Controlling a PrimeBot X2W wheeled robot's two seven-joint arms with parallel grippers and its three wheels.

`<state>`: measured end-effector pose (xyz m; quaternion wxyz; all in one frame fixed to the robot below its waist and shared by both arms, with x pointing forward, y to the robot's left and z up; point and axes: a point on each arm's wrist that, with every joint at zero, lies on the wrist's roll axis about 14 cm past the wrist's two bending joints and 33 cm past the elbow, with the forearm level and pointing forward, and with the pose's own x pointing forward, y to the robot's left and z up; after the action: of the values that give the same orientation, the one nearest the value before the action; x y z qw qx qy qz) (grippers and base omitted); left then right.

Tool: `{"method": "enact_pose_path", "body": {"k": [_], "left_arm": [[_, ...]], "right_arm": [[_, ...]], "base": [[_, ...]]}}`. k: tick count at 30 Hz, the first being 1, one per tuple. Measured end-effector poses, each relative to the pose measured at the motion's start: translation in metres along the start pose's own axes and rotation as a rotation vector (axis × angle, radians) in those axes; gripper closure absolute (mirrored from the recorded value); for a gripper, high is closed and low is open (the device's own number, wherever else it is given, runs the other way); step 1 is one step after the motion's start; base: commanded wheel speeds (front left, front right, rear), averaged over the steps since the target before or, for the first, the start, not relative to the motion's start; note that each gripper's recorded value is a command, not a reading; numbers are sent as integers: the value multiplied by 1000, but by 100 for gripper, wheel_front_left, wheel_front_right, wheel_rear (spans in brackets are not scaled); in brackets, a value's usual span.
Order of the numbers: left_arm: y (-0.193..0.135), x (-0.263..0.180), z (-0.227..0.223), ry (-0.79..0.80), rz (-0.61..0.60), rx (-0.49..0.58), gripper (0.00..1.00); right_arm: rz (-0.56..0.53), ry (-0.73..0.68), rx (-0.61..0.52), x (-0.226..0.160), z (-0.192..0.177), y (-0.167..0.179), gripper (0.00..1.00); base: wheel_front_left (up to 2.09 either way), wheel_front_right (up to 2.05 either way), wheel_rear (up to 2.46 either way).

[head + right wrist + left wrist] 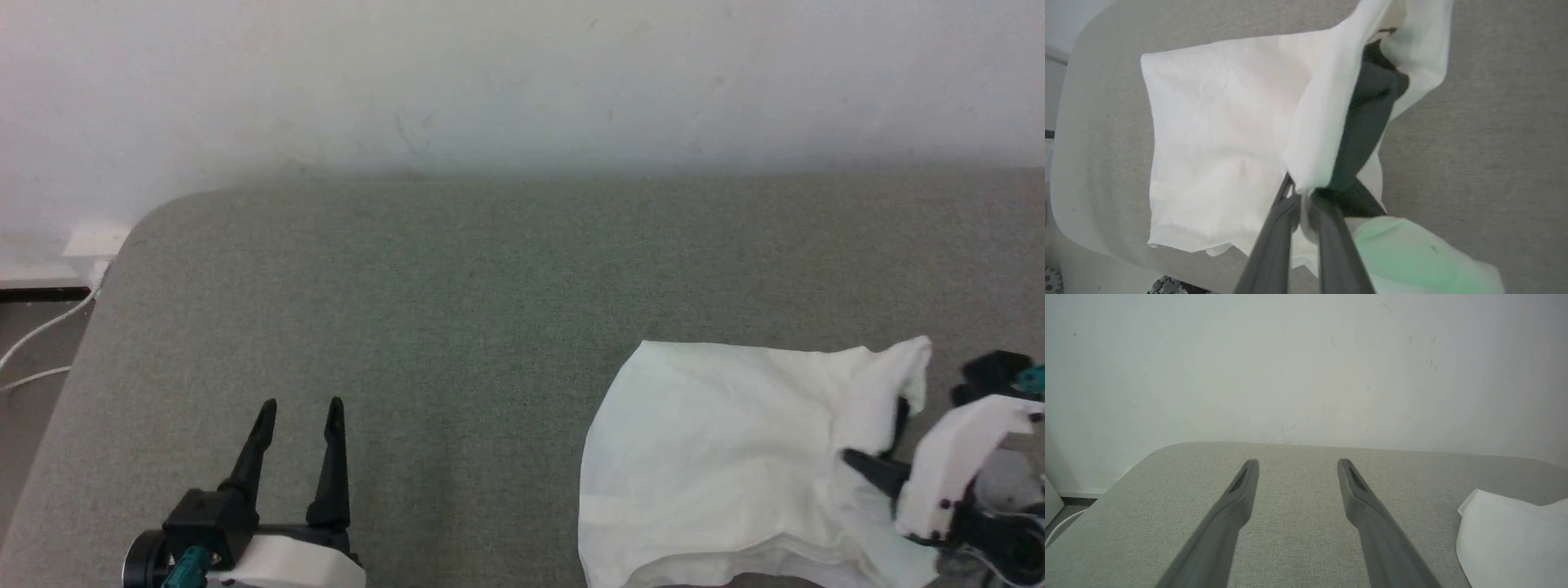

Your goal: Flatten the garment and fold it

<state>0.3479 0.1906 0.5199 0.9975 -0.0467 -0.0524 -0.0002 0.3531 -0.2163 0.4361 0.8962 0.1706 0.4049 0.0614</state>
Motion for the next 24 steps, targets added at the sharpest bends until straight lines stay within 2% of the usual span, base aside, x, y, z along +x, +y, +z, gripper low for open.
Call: {"method": "enact_pose_path", "body": {"k": [4,8,14,19,20,21,22,23,24], "left_arm": [[0,-1,-4,11,2,0,0],[2,-1,-4,14,8,1,0],[8,0,-3,10,24,4,0],[12,0,-5,15,45,-1,0],[13,-1,-6,20,50,-2,0],[14,-1,-7,23,54,-2,0],[15,-1,-9,27,57,-2,0],[16,-2,-10,31,60,-2,0],[16,-2,-11,35,63,-2,0]], "right_arm": [[213,82,-14,8,-16,73,100],[338,125,-57,13,-28,120,100],[434,142,-78,34,-41,164,100],[417,129,-83,60,-47,172,100],[410,142,-86,64,-52,171,90],[399,154,-100,69,-57,171,64],[389,166,-112,73,-63,171,6],[385,179,-122,76,-68,171,0],[387,189,-131,78,-73,173,0]], "base": [[0,0,0],[0,0,0],[0,0,0],[0,0,0],[0,0,0],[0,0,0],[0,0,0],[0,0,0],[0,0,0]]}}
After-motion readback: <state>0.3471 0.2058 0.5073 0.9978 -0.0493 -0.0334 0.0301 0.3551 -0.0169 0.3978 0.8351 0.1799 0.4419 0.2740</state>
